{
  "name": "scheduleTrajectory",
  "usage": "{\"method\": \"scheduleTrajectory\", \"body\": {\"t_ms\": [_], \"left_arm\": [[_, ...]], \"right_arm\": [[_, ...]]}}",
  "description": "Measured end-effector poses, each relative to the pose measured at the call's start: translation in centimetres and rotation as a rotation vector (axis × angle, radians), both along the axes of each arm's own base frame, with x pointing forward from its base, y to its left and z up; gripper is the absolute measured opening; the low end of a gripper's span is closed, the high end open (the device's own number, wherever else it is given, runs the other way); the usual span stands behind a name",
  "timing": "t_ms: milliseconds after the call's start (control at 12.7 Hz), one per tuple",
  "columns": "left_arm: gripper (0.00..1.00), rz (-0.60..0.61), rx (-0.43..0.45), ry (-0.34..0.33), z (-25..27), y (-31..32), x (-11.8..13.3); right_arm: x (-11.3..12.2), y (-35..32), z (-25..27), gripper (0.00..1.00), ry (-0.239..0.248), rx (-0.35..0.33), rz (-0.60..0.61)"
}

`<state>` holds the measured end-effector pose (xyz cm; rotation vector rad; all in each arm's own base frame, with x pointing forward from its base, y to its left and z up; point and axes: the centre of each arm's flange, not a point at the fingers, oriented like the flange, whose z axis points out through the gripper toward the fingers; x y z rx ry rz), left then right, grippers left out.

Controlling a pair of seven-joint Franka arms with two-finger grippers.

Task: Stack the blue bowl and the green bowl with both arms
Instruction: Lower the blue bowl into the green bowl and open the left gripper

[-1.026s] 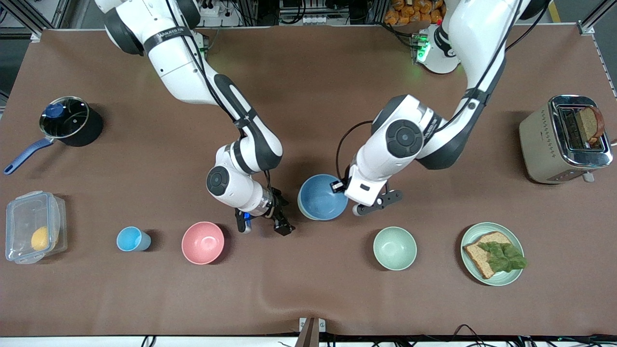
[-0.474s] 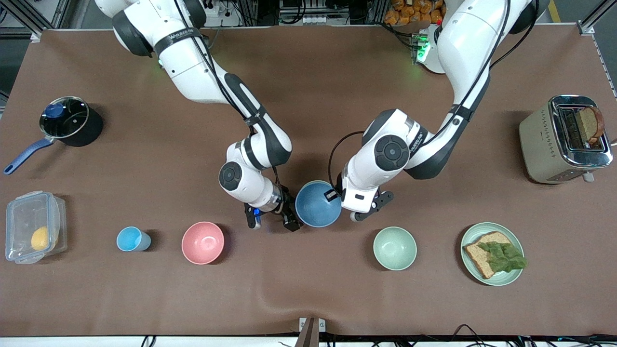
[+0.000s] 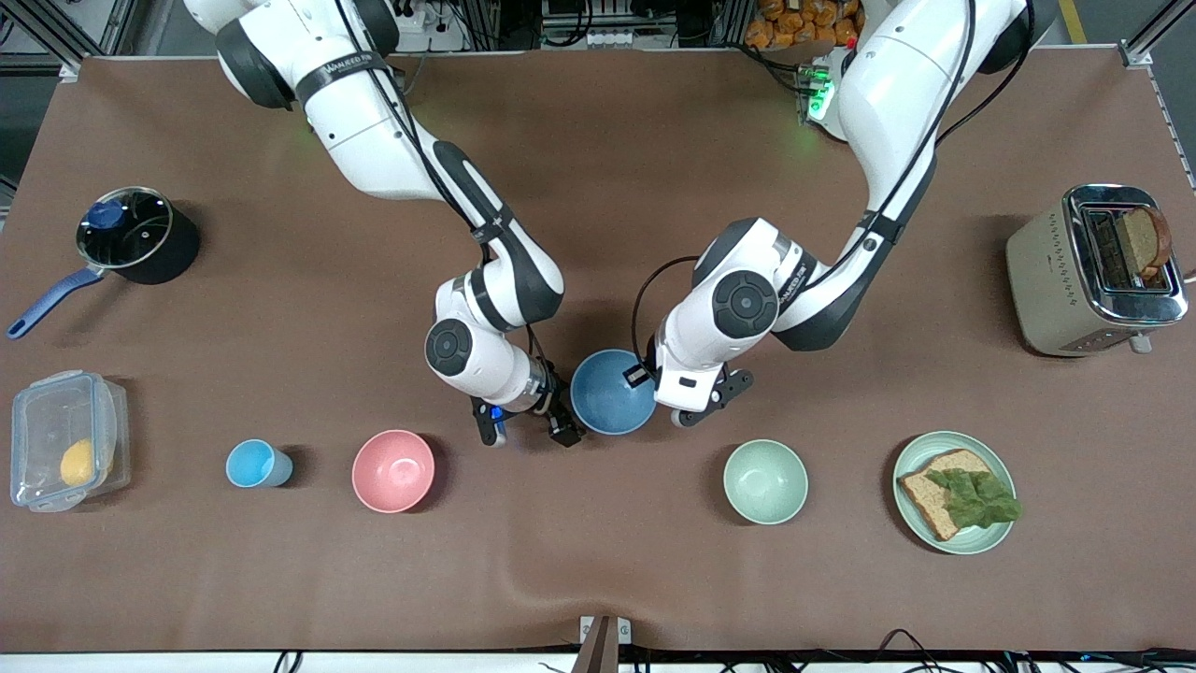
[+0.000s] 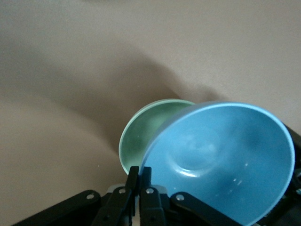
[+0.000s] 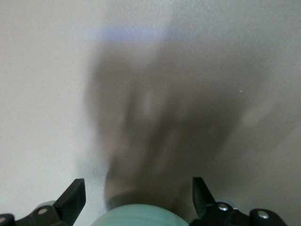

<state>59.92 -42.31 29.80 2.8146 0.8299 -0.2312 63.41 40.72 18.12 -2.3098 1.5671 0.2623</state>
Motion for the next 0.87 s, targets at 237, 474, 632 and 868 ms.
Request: {"method": "scheduleTrajectory", "body": {"t_ms": [237, 474, 632, 868], "left_arm": [[0.04, -0.020, 0.012, 0.025, -1.6, -0.9, -1.1], [0.04, -0.022, 0.019, 0.041, -2.8, -0.9, -1.3], [0.04, -0.021, 0.023, 0.050, -3.5, -0.8, -1.3], [0.04, -0.021, 0.026, 0.059, -4.3, -0.8, -1.4]], "right_arm": [[0.4, -0.8, 0.3, 1.00, 0.021, -0.011, 0.002], [0.6, -1.0, 0.4, 1.00, 0.022, -0.012, -0.001], [0.6, -1.0, 0.4, 1.00, 0.022, -0.012, -0.002], [0.7, -1.1, 0.4, 1.00, 0.022, -0.012, -0.003]]}}
